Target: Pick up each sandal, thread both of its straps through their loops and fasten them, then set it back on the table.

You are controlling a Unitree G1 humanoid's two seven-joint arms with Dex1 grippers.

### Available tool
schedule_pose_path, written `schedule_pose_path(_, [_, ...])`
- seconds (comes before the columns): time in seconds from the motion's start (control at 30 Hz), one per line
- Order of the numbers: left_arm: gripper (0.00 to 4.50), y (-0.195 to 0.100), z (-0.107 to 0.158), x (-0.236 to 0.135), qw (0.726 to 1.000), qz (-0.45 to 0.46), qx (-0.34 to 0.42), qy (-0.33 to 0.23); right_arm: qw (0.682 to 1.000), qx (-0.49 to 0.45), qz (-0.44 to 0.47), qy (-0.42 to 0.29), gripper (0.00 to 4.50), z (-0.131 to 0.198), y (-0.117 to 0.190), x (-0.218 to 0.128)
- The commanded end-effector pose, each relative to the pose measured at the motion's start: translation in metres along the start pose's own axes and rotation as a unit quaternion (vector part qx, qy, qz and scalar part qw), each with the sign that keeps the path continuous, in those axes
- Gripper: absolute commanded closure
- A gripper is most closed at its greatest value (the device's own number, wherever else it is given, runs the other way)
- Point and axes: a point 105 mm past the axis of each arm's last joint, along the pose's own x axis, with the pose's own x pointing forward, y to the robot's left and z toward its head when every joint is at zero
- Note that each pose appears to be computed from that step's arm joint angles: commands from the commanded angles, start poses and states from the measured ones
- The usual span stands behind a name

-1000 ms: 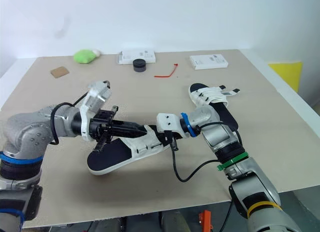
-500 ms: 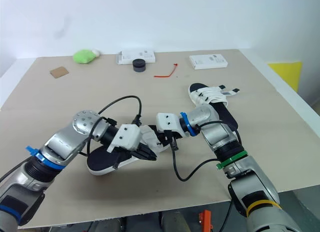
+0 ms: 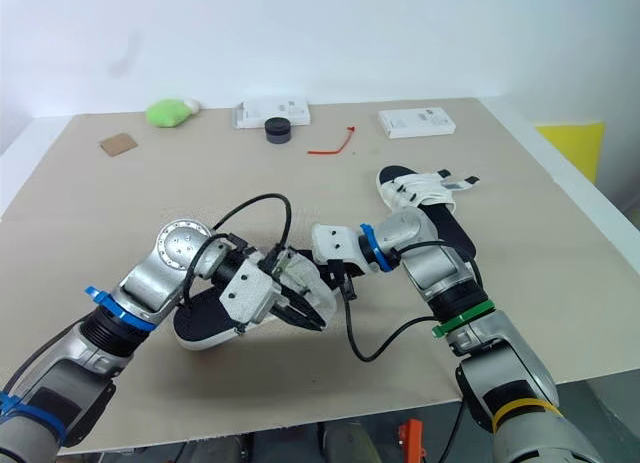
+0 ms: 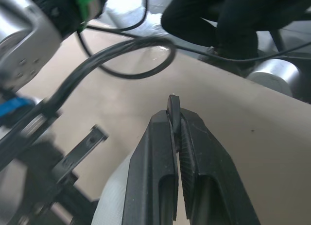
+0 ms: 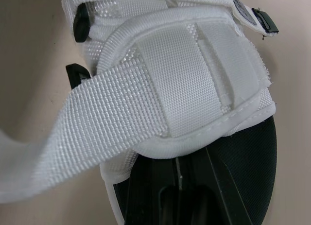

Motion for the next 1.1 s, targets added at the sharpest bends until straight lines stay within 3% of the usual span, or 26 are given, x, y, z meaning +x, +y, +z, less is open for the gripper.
schedule_pose_path(0.03, [3.31,0.007,0.008,-0.005,1.0,0.011,-0.005,-0.009,0.997,0.035,0.034,0.055,4.5,-0.03,0.016,0.011])
schedule_pose_path(0.23, [0.49,0.012,0.019,-0.006,0.999,0.034,-0.001,-0.041,0.997,0.034,0.035,0.056,4.5,-0.03,0.015,0.011])
schedule_pose_path(0.4, [0.49,0.021,0.03,-0.02,0.993,0.067,-0.063,-0.077,0.997,0.033,0.036,0.057,4.5,-0.03,0.014,0.011])
schedule_pose_path(0.5, [0.49,0.026,0.035,-0.041,0.976,0.1,-0.17,-0.095,0.997,0.035,0.036,0.059,4.5,-0.032,0.015,0.011])
schedule_pose_path(0.63, [0.49,-0.001,0.033,-0.065,0.944,0.096,-0.307,-0.076,0.997,0.036,0.036,0.06,4.5,-0.033,0.015,0.012])
schedule_pose_path(0.73, [0.49,-0.043,0.046,-0.074,0.888,0.032,-0.451,-0.086,0.997,0.035,0.038,0.06,4.5,-0.033,0.014,0.013])
schedule_pose_path(0.87, [0.49,-0.07,0.059,-0.07,0.823,-0.013,-0.557,-0.111,0.997,0.033,0.041,0.059,4.5,-0.032,0.012,0.016])
schedule_pose_path(1.0, [0.49,-0.078,0.059,-0.06,0.8,0.001,-0.587,-0.126,0.997,0.029,0.045,0.057,4.5,-0.031,0.011,0.019])
schedule_pose_path(1.1, [0.49,-0.091,0.034,-0.052,0.807,0.045,-0.585,-0.062,0.997,0.027,0.049,0.056,4.5,-0.031,0.011,0.019])
